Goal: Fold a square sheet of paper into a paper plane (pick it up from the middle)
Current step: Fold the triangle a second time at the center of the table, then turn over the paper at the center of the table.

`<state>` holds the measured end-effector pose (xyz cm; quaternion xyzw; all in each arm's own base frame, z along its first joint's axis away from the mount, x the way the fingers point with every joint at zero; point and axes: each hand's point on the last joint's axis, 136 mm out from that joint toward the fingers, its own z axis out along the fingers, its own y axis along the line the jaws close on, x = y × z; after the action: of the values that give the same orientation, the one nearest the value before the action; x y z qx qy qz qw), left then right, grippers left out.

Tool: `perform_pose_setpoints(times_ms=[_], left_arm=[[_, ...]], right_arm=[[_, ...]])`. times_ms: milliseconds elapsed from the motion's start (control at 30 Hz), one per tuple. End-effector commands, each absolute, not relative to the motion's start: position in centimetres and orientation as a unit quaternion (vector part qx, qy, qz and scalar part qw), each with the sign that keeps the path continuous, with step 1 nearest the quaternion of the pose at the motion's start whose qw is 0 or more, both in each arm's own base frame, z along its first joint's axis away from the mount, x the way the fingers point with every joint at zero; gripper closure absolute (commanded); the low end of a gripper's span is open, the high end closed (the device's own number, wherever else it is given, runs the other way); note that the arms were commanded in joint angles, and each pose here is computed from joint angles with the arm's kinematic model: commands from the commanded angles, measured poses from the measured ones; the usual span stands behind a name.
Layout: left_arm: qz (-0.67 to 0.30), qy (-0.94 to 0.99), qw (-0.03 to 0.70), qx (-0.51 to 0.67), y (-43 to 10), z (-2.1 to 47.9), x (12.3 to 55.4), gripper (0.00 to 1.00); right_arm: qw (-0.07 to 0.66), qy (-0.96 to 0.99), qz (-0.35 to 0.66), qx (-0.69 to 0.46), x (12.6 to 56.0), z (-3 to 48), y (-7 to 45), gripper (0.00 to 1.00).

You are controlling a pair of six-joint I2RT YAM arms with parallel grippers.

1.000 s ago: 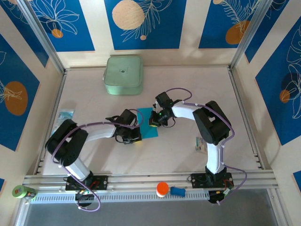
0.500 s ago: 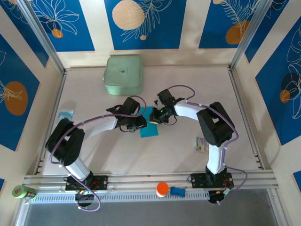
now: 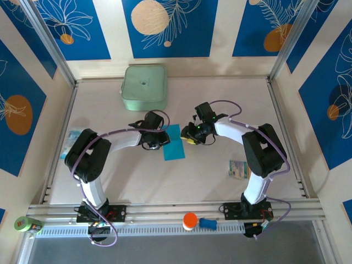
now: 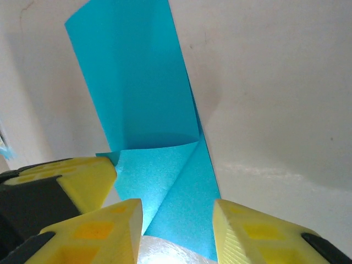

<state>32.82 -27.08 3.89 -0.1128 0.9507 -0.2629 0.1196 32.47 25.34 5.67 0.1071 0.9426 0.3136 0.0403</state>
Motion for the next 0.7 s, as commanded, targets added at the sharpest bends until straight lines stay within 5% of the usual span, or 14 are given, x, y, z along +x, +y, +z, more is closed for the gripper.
perform_pose_setpoints(times_ms=[0, 667], left_arm=[[-0.255, 0.949, 0.120, -0.139, -26.5, 2.8, 33.5, 0.86], [-0.233, 0.951, 0.080, -0.189, -24.6, -0.7, 31.1, 0.90]], right_arm=[[0.006, 0.942, 0.313, 0.122, 31.4, 4.8, 26.2, 0.61], [-0.010, 0.943, 0.303, 0.135, 31.5, 3.1, 29.1, 0.67]])
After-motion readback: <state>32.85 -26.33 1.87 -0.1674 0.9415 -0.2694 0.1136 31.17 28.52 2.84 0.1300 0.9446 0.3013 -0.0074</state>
